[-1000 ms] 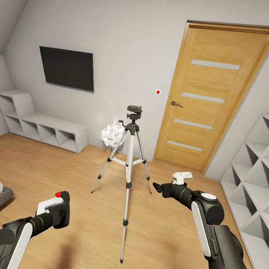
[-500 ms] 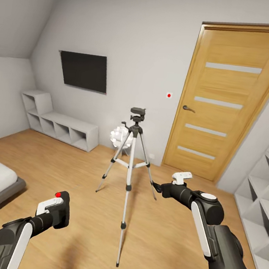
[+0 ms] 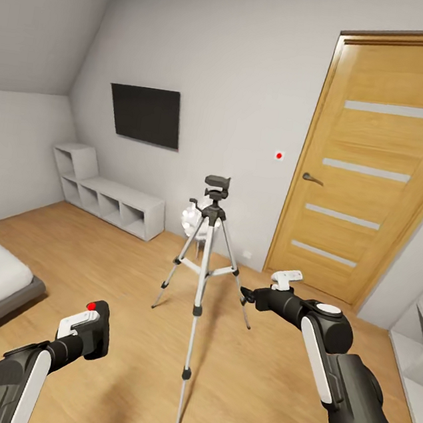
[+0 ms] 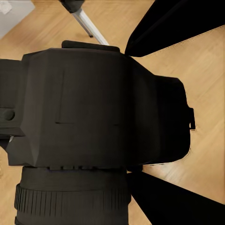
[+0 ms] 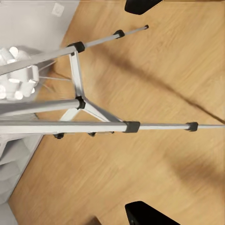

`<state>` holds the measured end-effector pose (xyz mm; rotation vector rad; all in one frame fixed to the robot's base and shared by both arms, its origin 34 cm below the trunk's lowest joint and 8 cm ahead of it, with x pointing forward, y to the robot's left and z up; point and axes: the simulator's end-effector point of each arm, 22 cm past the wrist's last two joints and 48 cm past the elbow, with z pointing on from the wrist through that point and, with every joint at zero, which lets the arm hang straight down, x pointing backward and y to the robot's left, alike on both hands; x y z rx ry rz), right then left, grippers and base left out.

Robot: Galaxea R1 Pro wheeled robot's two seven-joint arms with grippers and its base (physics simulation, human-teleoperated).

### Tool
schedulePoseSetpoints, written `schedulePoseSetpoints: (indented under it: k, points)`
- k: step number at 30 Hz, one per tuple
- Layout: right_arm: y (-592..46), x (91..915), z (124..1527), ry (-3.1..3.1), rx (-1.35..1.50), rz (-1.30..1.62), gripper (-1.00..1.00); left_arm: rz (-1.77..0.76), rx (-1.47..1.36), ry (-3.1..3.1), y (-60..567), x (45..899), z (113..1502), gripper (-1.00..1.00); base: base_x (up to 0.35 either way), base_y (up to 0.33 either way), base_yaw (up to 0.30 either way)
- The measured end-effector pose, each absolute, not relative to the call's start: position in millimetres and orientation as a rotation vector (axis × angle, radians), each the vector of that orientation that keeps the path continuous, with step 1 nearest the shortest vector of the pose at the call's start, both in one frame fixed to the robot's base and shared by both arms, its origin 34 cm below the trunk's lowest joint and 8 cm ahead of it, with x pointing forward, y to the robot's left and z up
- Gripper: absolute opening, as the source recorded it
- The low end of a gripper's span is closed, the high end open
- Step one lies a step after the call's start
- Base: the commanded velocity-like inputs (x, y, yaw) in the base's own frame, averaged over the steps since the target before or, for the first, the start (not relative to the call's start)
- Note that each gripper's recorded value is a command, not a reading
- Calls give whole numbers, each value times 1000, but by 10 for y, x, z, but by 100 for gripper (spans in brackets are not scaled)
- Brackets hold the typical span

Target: Attach the digital camera to the camera tripod in the bedroom.

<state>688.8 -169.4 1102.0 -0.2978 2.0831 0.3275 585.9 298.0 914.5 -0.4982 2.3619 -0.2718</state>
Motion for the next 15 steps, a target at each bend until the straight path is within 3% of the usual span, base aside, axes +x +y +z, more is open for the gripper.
schedulePoseSetpoints:
  k: [7,15]
  points:
    - [-1695,6890,11025,2082,-296,330,100,-272,-498,2362,2980,5859,9145,-100,251,-260,18]
    - [-1680,6884,11013,2085,-298,332,100,-273,-500,2365,2981,5855,9138,-100,136,-318,6]
